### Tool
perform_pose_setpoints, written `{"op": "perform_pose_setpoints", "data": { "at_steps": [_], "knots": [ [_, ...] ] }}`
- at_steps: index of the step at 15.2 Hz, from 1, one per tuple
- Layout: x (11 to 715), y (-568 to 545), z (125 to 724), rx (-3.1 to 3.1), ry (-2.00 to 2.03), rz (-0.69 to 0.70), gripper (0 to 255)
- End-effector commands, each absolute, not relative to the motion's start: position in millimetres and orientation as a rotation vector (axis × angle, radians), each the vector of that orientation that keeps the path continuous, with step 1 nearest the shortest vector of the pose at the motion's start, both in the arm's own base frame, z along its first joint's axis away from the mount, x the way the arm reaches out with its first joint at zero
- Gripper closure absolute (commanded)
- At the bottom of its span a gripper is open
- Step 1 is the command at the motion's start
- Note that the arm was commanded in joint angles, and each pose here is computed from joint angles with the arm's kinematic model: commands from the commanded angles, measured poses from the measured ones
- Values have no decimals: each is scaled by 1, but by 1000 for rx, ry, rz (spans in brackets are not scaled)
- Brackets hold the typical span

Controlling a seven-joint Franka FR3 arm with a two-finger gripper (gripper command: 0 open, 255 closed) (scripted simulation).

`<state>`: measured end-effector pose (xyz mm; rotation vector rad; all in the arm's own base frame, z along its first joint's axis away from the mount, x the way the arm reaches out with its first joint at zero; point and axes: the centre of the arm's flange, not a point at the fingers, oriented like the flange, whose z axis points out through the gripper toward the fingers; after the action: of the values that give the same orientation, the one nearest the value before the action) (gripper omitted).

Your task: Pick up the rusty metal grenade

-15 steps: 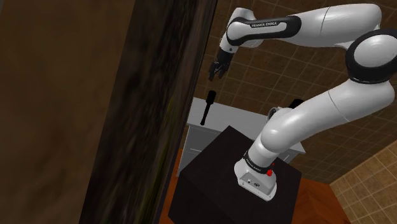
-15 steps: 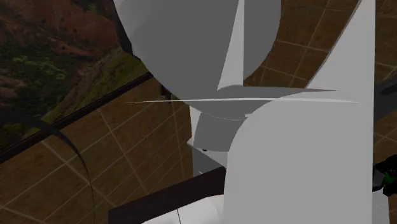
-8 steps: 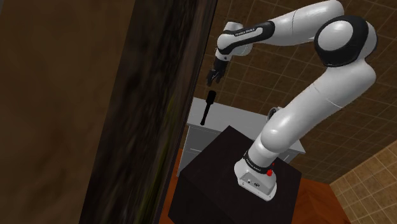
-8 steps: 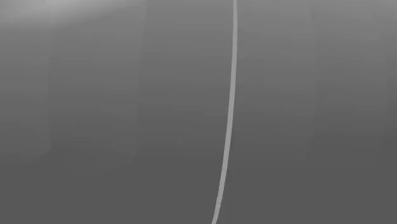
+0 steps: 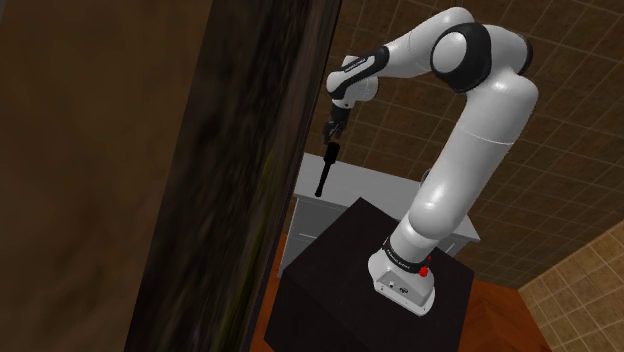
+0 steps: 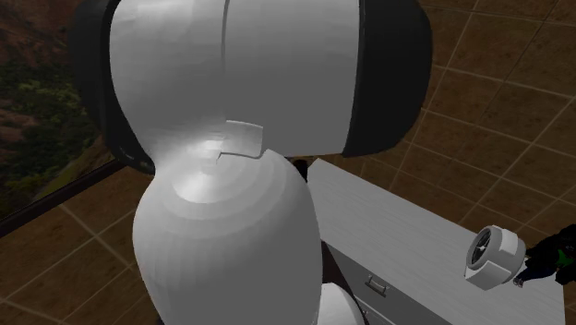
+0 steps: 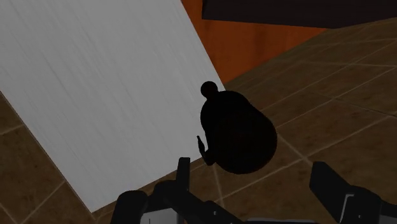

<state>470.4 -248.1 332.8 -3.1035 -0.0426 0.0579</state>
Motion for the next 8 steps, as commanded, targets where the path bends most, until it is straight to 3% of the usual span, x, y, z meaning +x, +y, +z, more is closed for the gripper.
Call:
{"op": "perform_pose_setpoints", "data": {
  "at_steps": [1, 8],
  "knots": [
    [475, -255, 320, -3105, -55, 69, 0],
    [475, -255, 285, -3105, -55, 69, 0]
  ]
}}
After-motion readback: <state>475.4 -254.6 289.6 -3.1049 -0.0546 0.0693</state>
